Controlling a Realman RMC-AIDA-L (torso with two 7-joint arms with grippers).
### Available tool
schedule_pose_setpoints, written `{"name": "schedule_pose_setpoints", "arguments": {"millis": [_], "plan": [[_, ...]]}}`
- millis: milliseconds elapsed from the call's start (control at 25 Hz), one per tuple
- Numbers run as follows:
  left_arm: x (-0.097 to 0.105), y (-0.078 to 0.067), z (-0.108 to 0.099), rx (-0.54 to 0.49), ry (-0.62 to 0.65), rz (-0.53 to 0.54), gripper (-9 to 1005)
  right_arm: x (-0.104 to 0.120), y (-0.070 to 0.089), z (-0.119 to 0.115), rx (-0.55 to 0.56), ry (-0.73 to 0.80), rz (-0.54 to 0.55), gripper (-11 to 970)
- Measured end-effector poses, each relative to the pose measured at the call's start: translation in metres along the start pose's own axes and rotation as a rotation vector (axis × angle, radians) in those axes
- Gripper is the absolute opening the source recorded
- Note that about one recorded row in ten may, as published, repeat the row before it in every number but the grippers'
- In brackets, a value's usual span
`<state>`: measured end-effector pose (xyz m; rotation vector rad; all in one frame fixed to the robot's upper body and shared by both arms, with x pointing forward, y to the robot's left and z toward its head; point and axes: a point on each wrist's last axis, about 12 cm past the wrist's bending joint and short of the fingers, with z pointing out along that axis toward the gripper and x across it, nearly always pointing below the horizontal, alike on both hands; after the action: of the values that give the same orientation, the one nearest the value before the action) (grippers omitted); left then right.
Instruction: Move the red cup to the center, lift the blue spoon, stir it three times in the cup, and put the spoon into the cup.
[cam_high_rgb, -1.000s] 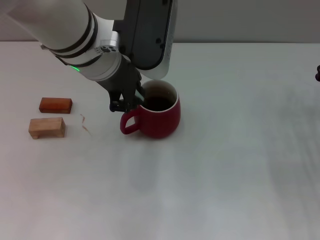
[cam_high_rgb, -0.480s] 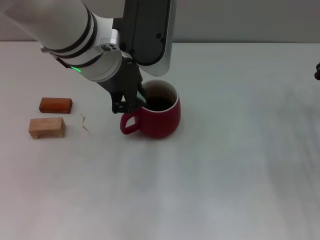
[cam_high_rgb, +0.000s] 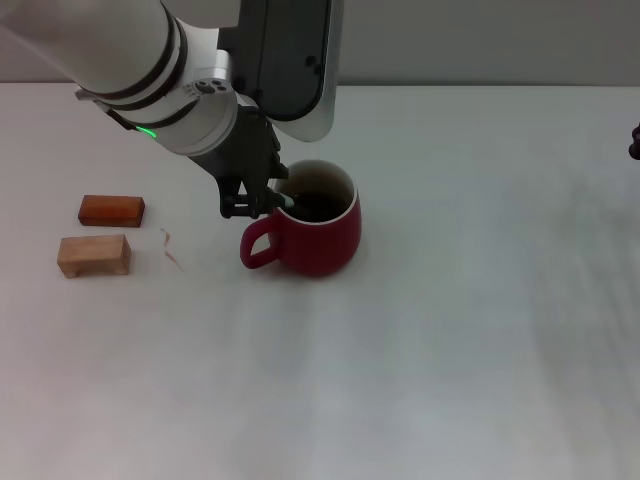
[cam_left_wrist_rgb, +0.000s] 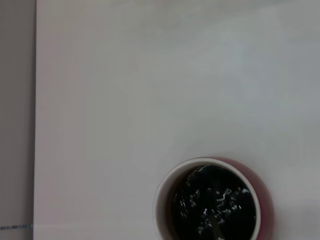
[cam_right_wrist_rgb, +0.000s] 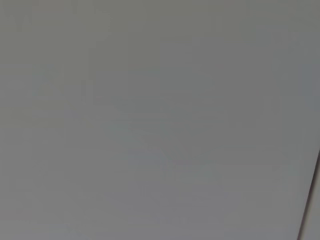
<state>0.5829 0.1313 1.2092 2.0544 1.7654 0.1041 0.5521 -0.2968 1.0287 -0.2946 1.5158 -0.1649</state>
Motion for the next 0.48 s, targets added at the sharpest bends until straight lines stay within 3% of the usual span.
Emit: {"name": "schedule_pose_setpoints", "arguments": {"millis": [200, 480], "plan": [[0.012, 0.011, -0.016, -0.053, -0.07, -0.063, 252, 0.0, 0.0, 0.0, 0.0, 0.0, -0.001, 30], [0.048, 0.031, -0.056, -0.188, -0.384, -0.21, 252, 0.0, -0.002, 0.001, 0.001, 0.0, -0.004, 29]]}}
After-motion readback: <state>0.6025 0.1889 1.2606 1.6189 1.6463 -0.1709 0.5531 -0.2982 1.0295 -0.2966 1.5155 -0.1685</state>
